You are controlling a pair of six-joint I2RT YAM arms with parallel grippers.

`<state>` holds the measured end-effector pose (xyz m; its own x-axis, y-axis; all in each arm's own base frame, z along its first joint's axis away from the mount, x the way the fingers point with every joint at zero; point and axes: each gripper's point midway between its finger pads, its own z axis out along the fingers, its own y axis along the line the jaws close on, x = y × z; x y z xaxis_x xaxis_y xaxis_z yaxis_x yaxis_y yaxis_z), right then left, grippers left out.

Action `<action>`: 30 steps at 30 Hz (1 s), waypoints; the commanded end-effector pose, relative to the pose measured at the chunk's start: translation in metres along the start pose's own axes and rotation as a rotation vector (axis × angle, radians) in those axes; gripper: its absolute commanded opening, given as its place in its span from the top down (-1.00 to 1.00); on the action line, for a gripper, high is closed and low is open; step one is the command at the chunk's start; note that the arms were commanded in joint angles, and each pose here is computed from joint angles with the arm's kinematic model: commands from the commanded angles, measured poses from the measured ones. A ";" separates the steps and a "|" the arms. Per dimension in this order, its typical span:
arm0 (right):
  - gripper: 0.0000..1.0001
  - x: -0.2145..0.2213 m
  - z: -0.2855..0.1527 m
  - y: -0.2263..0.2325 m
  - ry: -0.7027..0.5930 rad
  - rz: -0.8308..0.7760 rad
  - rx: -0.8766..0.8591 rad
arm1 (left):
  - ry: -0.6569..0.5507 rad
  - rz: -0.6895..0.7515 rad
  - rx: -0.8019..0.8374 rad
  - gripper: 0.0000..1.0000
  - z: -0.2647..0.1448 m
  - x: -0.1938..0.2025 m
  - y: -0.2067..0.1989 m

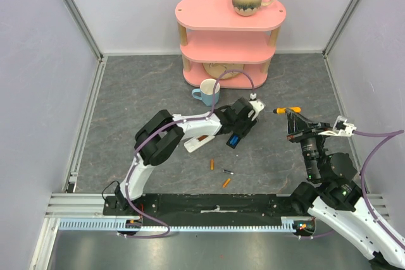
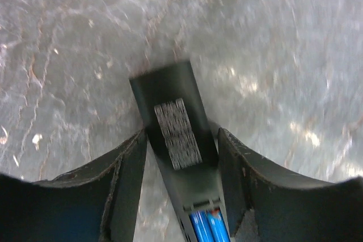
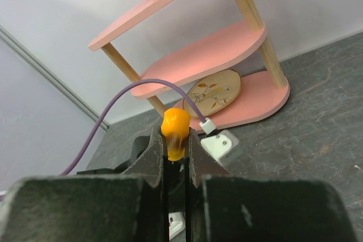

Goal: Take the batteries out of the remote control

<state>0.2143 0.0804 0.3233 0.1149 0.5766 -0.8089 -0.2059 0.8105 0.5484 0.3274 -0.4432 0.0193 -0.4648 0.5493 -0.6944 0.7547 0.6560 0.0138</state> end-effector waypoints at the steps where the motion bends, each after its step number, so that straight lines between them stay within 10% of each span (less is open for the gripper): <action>1: 1.00 -0.011 0.001 0.007 -0.016 0.017 -0.011 | 0.042 0.271 0.137 -0.21 -0.024 0.036 -0.012; 10: 1.00 -0.010 0.001 0.007 -0.013 0.017 -0.010 | 0.070 0.291 0.332 -0.24 -0.040 0.061 -0.051; 30: 1.00 0.009 0.005 0.007 0.032 0.009 -0.012 | 0.196 0.110 0.109 -0.36 -0.066 0.131 -0.017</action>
<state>0.2191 0.0867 0.3158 0.0873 0.5617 -0.8227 -0.1969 0.8193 0.5385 0.2481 -0.3875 0.0163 -0.3436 0.6555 -0.6725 0.8790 0.4766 0.0154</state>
